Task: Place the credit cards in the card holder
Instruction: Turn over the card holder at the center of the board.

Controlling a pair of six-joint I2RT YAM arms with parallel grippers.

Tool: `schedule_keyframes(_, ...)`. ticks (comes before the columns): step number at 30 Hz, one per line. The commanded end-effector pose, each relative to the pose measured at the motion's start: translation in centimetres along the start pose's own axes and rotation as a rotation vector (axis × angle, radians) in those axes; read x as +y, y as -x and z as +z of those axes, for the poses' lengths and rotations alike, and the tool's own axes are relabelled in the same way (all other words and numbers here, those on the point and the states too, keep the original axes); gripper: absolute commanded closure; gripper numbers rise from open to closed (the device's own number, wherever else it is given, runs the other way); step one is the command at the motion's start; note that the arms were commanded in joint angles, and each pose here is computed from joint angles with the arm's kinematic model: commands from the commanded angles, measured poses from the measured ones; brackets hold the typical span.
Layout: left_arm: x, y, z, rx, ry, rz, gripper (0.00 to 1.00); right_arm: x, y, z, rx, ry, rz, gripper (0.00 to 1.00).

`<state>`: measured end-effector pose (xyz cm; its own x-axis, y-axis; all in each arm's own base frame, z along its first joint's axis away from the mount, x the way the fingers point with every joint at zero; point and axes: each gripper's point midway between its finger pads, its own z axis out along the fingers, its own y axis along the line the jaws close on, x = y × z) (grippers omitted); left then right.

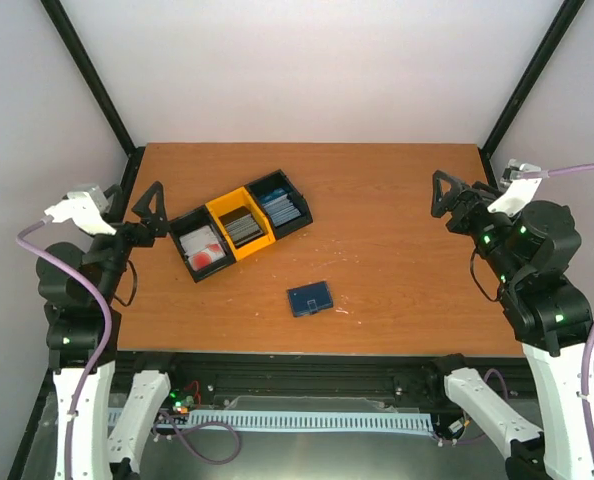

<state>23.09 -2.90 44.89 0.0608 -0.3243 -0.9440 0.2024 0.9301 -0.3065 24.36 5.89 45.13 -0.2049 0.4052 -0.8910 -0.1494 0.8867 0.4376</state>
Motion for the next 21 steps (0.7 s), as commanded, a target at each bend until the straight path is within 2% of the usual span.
schedule_keyframes(1,0.2,0.2,-0.7,-0.016,-0.005,-0.05,0.03,0.8,-0.5,0.6,0.028,0.082,0.038,0.05)
schedule_keyframes(4,1.3,-0.6,-1.0,-0.007,0.041,-0.105,0.02,1.2,-2.2,1.6,0.103,0.139,0.044,0.02)
schedule_keyframes(8,1.9,-2.8,-1.4,0.005,0.032,-0.175,0.01,1.2,-6.9,4.0,0.275,0.226,0.062,0.02)
schedule_keyframes(11,2.0,-5.9,-1.2,0.055,-0.013,-0.252,0.0,0.2,-11.6,6.0,0.42,0.221,0.083,0.04)
schedule_keyframes(15,4.3,-11.7,-0.7,0.173,0.05,-0.374,0.0,-0.5,-19.5,8.4,0.616,0.183,0.051,0.06)
schedule_keyframes(18,5.6,-14.7,-0.7,0.228,0.094,-0.422,0.0,-0.7,-26.1,8.9,0.765,0.13,-0.063,0.07)
schedule_keyframes(21,6.8,-16.7,-1.1,0.252,0.15,-0.446,0.0,-1.2,-32.3,8.1,0.914,0.072,-0.276,0.07)
